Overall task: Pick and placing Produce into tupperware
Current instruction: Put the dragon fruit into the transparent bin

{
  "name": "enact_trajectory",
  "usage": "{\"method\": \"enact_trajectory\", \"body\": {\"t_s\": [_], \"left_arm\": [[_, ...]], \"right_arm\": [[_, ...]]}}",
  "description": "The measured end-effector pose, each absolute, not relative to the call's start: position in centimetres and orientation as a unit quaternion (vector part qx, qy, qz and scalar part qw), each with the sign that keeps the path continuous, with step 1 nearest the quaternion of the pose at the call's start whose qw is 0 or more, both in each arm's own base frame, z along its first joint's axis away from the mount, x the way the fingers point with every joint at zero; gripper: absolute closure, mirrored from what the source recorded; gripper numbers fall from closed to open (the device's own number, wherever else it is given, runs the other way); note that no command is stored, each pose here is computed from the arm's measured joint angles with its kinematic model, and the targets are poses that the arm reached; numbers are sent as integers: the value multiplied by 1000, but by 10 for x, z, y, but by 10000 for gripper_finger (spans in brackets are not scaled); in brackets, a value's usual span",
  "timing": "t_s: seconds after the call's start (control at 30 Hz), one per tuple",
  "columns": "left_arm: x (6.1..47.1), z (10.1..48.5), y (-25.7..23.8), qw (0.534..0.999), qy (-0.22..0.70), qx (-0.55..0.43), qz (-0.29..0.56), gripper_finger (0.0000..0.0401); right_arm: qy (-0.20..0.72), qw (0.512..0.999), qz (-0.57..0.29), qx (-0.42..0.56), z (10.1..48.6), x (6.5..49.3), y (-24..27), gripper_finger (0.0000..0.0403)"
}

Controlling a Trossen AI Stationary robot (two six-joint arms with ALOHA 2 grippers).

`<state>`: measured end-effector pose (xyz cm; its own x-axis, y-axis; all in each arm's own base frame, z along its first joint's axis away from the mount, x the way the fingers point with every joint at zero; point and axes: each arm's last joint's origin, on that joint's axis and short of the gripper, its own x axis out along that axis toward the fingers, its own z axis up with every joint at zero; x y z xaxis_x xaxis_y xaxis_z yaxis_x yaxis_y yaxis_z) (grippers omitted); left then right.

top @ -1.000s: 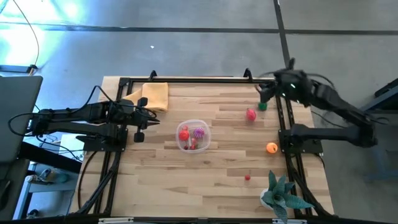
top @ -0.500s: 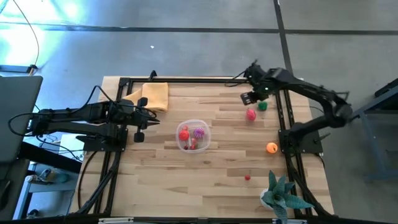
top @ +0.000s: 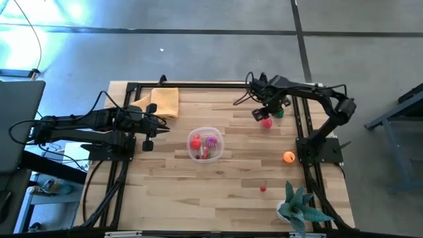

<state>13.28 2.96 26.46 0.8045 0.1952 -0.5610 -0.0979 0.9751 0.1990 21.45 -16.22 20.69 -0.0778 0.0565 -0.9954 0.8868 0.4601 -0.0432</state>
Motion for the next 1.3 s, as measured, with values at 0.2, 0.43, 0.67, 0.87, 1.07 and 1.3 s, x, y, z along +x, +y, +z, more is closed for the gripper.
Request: {"method": "enact_trajectory", "body": {"t_s": [0.2, 0.43, 0.67, 0.87, 1.07, 1.3], "left_arm": [[133, 265, 30, 946, 303, 81, 77, 377], [133, 265, 30, 946, 303, 81, 77, 377], [133, 265, 30, 946, 303, 80, 77, 377], [133, 265, 30, 946, 303, 80, 77, 377], [133, 265, 30, 946, 303, 80, 77, 377], [133, 265, 30, 947, 303, 80, 77, 377]], "right_arm": [[638, 566, -386, 351, 207, 216, -161, 184], [620, 583, -390, 351, 206, 220, -163, 167], [607, 587, -378, 379, 193, 220, -162, 166], [612, 572, -381, 392, 163, 209, -153, 166], [624, 552, -406, 375, 146, 197, -146, 166], [616, 550, -403, 395, 136, 192, -142, 166]]}}
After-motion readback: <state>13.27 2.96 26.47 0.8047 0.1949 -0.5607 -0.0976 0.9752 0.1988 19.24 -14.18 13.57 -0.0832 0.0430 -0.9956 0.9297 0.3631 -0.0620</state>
